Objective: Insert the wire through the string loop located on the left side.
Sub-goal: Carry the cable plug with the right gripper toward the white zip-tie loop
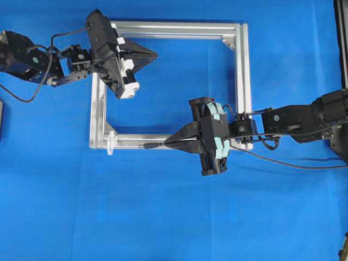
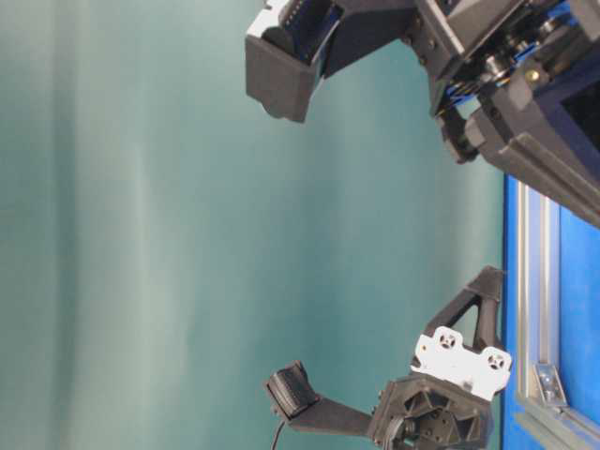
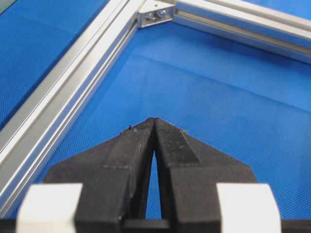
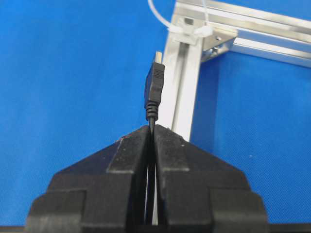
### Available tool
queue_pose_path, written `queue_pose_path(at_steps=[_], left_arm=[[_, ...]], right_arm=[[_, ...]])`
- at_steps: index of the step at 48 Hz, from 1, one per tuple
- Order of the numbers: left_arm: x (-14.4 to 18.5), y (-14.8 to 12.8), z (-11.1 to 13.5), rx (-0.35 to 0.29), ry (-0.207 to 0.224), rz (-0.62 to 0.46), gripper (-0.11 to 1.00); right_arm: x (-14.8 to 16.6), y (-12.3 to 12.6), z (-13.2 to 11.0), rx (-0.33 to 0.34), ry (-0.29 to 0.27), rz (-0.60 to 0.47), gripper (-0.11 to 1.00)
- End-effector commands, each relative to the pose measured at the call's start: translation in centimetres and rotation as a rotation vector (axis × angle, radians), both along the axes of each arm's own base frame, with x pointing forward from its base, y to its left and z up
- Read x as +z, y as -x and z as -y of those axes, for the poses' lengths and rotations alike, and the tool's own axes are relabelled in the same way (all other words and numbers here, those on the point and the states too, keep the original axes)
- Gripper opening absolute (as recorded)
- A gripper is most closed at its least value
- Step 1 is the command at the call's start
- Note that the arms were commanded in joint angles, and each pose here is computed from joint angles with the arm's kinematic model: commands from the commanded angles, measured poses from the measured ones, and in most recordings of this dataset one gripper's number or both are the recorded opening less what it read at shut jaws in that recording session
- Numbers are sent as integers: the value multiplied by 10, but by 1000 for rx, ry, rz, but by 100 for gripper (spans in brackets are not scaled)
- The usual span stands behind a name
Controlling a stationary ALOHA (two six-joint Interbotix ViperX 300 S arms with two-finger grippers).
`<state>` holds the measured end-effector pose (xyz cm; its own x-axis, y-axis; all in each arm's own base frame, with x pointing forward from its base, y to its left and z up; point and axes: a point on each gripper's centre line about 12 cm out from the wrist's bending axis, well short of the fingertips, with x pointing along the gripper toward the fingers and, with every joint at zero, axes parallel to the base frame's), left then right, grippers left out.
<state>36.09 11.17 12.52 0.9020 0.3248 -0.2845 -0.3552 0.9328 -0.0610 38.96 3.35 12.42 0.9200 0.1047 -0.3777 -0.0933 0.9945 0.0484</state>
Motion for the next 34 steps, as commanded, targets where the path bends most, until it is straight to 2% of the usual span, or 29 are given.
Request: queue_pose_path(at_steps=[1, 10, 34], left_arm=[[16, -3, 0, -4, -14, 46, 0], [16, -2, 0, -4, -13, 44, 0], [16, -2, 0, -4, -13, 44, 0]], right_arm=[[17, -3, 1, -4, -5, 53, -1], [19, -9, 2, -26, -24, 72, -1], [14, -42, 0, -29, -25, 77, -1]])
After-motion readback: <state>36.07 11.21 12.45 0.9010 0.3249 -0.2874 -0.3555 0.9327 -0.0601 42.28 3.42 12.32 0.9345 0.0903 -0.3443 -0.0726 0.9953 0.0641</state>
